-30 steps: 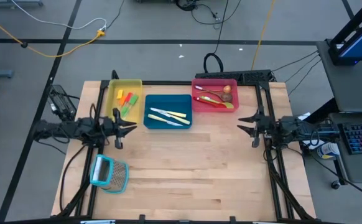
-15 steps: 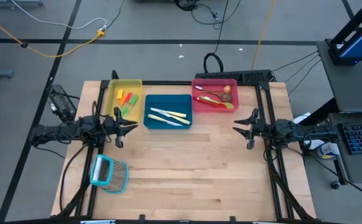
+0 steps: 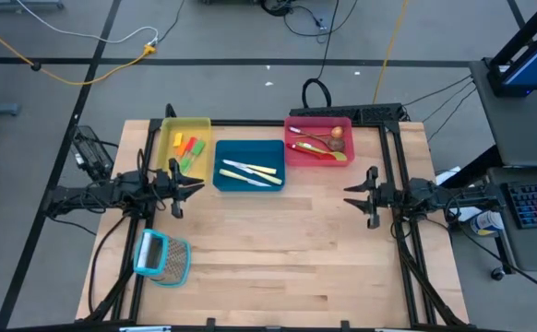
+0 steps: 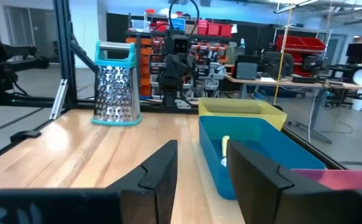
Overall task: Pick & Place Kitchen Items
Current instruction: Return to Home Position
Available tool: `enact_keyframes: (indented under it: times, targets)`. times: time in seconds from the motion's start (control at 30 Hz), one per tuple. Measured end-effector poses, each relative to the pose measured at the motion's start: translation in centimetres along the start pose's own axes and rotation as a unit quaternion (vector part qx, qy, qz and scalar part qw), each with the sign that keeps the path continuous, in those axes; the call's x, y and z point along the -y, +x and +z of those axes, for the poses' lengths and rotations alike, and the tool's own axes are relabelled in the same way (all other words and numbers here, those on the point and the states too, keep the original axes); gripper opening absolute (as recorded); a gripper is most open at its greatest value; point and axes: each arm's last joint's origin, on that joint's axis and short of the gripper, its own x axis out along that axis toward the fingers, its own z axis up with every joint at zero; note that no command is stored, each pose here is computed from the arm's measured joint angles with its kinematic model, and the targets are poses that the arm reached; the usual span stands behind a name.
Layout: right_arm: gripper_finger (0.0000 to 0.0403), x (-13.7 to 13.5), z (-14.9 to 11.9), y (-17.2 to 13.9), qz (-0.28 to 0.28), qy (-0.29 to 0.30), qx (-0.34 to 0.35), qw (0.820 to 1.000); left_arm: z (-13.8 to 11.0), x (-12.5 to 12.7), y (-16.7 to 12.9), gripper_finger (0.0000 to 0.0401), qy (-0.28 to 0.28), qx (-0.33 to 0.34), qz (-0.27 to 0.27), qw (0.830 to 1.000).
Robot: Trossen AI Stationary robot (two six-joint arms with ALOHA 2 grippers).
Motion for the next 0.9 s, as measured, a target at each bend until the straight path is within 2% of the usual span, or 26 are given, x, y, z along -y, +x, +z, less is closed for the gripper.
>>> enact_keyframes:
  times: [0.9]
  targets:
    - [0.013,-0.02,-0.07,0.02,0.002,0.003,-0.001,1.0,0.34,-0.01,0.01,0.0067,-0.002,0.021,0.001,1.0]
